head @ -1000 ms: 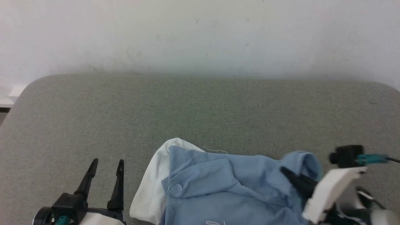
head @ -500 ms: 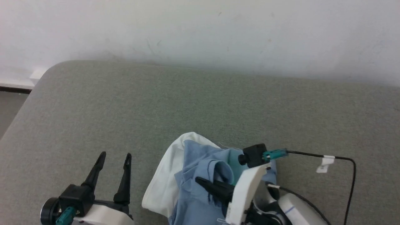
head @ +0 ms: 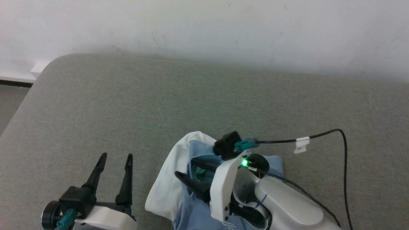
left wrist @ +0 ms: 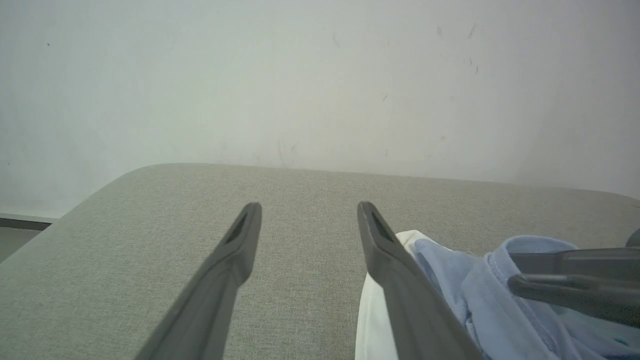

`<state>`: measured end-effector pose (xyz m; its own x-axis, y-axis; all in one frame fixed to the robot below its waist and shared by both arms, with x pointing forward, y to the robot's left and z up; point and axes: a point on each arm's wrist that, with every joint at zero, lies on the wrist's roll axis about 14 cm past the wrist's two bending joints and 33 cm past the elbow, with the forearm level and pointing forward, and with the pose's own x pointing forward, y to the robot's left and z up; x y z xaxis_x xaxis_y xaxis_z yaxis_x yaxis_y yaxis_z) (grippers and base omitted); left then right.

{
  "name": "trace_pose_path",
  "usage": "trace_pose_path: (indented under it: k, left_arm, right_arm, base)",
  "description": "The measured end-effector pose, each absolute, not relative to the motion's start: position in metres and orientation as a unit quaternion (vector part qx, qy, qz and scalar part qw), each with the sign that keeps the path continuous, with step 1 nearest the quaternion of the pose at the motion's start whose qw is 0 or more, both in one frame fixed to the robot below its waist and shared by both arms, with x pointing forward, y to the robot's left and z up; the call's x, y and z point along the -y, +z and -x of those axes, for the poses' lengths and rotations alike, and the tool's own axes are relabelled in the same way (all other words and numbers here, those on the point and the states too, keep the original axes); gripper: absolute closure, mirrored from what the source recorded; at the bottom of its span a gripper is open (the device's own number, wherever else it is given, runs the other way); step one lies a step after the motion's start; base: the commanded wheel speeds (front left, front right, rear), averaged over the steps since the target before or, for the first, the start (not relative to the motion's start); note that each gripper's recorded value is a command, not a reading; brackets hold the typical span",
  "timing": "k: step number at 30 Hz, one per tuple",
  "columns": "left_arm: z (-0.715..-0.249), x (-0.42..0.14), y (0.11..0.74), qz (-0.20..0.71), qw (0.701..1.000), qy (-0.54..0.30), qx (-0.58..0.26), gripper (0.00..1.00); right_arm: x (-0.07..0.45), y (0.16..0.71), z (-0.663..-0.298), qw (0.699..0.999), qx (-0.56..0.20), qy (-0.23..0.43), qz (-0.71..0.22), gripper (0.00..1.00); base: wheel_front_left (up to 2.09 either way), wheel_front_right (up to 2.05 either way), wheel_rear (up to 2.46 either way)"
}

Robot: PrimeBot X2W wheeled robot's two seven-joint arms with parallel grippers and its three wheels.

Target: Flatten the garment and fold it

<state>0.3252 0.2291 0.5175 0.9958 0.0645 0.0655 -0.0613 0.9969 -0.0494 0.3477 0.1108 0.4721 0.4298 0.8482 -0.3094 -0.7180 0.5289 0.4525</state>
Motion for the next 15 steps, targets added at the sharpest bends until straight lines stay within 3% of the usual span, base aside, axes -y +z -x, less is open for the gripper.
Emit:
trace_pose_path:
  k: [3, 7, 15]
  left_arm:
    - [-0.328, -0.227, 0.519, 0.025, 0.999, 0.027, 0.037, 0.0]
    - [-0.331, -0.223, 0.521, 0.026, 0.999, 0.02, 0.041, 0.0]
    - [-0.333, -0.216, 0.522, 0.03, 0.999, 0.011, 0.043, 0.0]
  right_arm:
    - [-0.114, 0.488, -0.345, 0.839, -0.211, 0.497, -0.07, 0.0]
    - [-0.09, 0.507, -0.364, 0.865, -0.139, 0.482, -0.016, 0.0]
    - [0.012, 0.547, -0.406, 0.943, -0.002, 0.334, 0.005, 0.0]
  base:
    - [0.0, 0.0, 0.0]
    - [0.0, 0.0, 0.0]
    - [0.0, 0.0, 0.0]
